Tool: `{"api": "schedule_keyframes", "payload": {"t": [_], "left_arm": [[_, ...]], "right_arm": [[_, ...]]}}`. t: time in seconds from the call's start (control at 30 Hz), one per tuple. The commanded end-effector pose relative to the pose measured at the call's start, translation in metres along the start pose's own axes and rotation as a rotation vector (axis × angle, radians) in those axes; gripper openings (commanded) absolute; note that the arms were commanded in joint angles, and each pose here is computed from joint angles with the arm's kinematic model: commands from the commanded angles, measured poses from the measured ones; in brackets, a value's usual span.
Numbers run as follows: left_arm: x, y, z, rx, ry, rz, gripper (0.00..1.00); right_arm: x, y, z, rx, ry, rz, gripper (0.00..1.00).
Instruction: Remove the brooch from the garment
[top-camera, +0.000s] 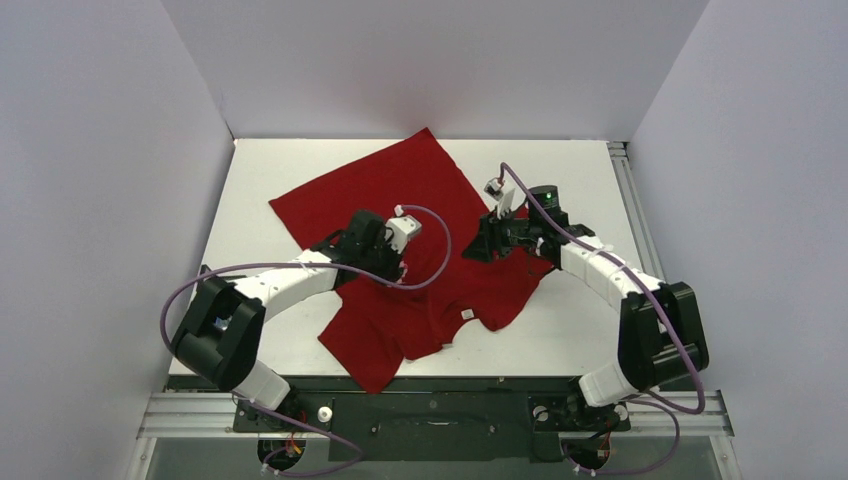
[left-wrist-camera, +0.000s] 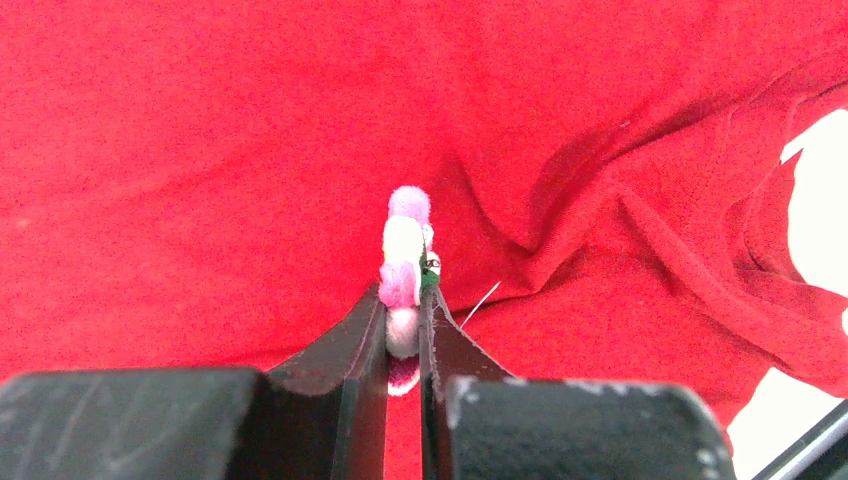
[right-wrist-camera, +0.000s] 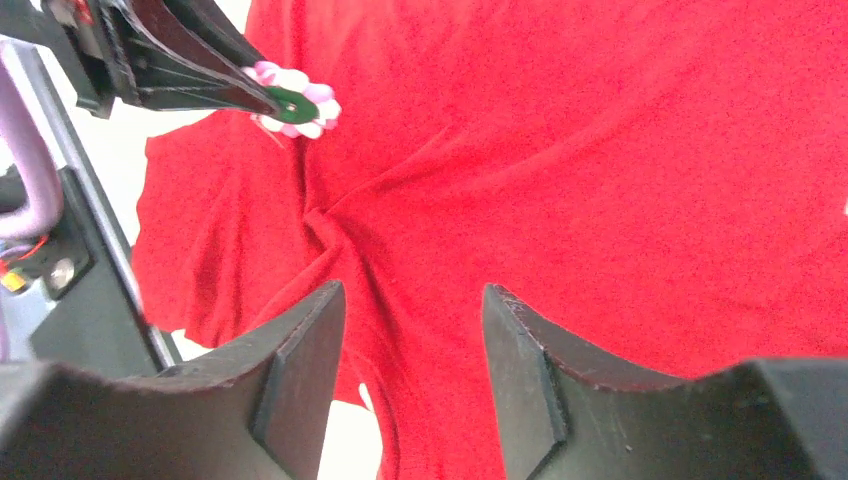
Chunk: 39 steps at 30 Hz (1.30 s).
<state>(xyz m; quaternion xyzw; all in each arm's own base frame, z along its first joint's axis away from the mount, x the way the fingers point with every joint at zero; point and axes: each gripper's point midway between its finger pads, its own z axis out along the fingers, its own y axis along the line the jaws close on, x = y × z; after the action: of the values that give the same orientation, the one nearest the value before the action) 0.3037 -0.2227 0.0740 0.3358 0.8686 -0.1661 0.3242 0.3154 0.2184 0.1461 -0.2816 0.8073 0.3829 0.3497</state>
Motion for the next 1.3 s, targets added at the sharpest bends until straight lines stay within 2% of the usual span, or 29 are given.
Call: {"api": "schedule_keyframes", "payload": {"t": [0.0,0.1,0.17,0.2,0.27,0.3,0.33,0.37,0.4,0.43,0.47,0.5,0.53,0.57,0.6,0.63,0.8,0.9,0.97,1.27], "left_arm": [[-0.060,0.007,-0.037,0.030,-0.159,-0.144,0.00],[-0.088,-0.003,-0.054,0.140,-0.247,-0.270,0.00],[-0.109,-0.008,-0.067,0.239,-0.321,-0.331,0.00],[-0.122,-0.003,-0.073,0.264,-0.372,-0.341,0.00],[-0.140,-0.011,-0.086,0.367,-0.425,-0.361,0.00],[-0.148,-0.020,-0.096,0.441,-0.445,-0.352,0.00],[-0.160,-0.020,-0.105,0.479,-0.504,-0.317,0.00],[-0.160,-0.033,-0.114,0.577,-0.500,-0.332,0.00],[-0.175,-0.033,-0.126,0.610,-0.584,-0.286,0.00],[-0.170,-0.042,-0.131,0.691,-0.562,-0.357,0.00],[-0.176,-0.047,-0.143,0.752,-0.627,-0.362,0.00],[-0.187,-0.050,-0.157,0.784,-0.723,-0.300,0.00],[-0.181,-0.055,-0.158,0.832,-0.708,-0.373,0.00],[-0.186,-0.060,-0.169,0.858,-0.775,-0.319,0.00],[-0.182,-0.063,-0.169,0.881,-0.769,-0.355,0.00],[-0.184,-0.068,-0.173,0.895,-0.792,-0.331,0.00],[-0.183,-0.074,-0.175,0.926,-0.802,-0.356,0.00],[-0.181,-0.078,-0.175,0.941,-0.803,-0.361,0.00],[-0.180,-0.082,-0.174,0.950,-0.801,-0.361,0.00],[-0.178,-0.087,-0.171,0.965,-0.790,-0.375,0.00]], "right_arm": [[-0.073,-0.006,-0.038,0.198,-0.165,-0.222,0.53],[-0.115,0.005,-0.071,0.287,-0.329,-0.290,0.65],[-0.137,0.008,-0.090,0.355,-0.424,-0.258,0.81],[-0.143,0.008,-0.095,0.370,-0.438,-0.247,0.89],[-0.150,0.019,-0.096,0.304,-0.405,-0.278,0.94],[-0.144,0.024,-0.091,0.260,-0.350,-0.263,0.95],[-0.141,0.035,-0.087,0.181,-0.327,-0.268,0.94],[-0.138,0.038,-0.082,0.143,-0.310,-0.249,0.94],[-0.133,0.049,-0.078,0.072,-0.305,-0.202,0.92],[-0.131,0.053,-0.074,0.036,-0.334,-0.196,0.91],[-0.130,0.070,-0.077,-0.027,-0.370,-0.130,0.91],[-0.128,0.072,-0.072,-0.058,-0.431,-0.145,0.90],[-0.126,0.082,-0.071,-0.106,-0.473,-0.101,0.89],[-0.123,0.087,-0.069,-0.134,-0.472,-0.077,0.86],[-0.120,0.092,-0.064,-0.165,-0.471,-0.035,0.85],[-0.118,0.098,-0.062,-0.193,-0.467,-0.009,0.81],[-0.114,0.119,-0.051,-0.288,-0.449,0.009,0.76],[-0.113,0.128,-0.046,-0.336,-0.453,0.046,0.64],[-0.118,0.137,-0.049,-0.383,-0.485,0.054,0.60],[-0.124,0.155,-0.048,-0.463,-0.502,0.045,0.56]]}}
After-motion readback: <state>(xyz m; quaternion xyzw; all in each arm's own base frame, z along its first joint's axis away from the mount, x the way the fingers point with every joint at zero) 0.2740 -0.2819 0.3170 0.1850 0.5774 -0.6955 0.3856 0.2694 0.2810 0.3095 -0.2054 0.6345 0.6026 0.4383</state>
